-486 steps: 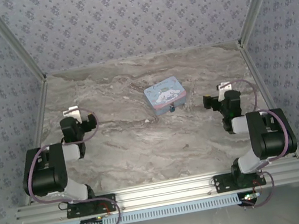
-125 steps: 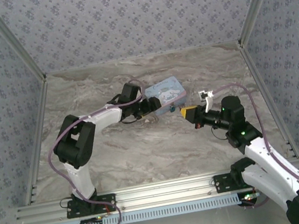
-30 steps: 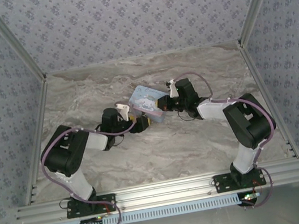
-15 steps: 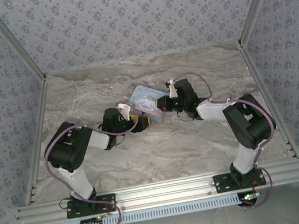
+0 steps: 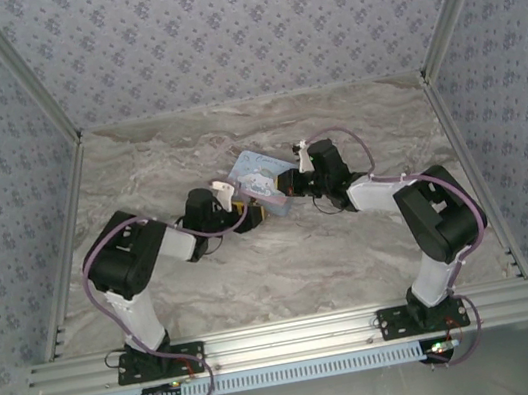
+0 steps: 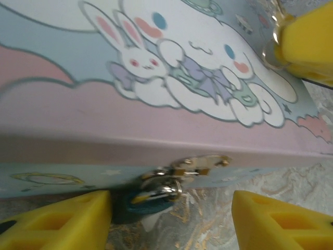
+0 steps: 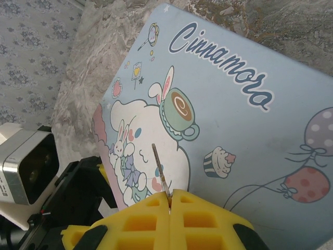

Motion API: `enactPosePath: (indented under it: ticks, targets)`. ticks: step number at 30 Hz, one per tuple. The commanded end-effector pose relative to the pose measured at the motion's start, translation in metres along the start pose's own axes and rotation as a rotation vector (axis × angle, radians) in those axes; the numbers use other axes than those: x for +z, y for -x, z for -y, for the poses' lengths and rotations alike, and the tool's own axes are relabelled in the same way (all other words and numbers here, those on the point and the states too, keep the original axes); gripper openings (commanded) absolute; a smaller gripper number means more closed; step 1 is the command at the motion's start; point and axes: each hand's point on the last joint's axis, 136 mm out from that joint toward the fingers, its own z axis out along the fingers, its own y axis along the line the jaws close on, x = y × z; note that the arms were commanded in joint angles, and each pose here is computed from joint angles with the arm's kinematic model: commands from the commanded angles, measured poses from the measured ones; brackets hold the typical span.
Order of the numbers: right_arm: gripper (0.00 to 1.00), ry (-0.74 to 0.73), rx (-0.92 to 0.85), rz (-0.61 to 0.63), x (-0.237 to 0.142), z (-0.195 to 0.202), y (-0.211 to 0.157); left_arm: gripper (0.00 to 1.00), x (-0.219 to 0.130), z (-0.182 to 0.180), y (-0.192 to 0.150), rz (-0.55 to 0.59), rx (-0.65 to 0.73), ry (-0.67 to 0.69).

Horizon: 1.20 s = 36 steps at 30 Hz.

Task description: Unlock the padlock with the key

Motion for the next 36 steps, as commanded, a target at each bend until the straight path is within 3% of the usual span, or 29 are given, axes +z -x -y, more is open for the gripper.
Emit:
enactPosePath:
  ticks: [1, 23, 36]
  targets:
    - [0.00, -0.070, 0.039, -0.089, 0.005, 0.019, -0.029, 0.58, 0.007, 0.011, -0.007, -0.039, -0.009, -0.049]
    - [0.00, -0.060, 0.037, -0.091, 0.005, 0.016, -0.029, 0.42, 0.024, 0.001, 0.003, -0.031, -0.065, 0.022]
    - [0.00, -0.047, 0.028, -0.085, 0.004, 0.011, -0.025, 0.25, 0.024, 0.002, 0.004, -0.029, -0.076, 0.031]
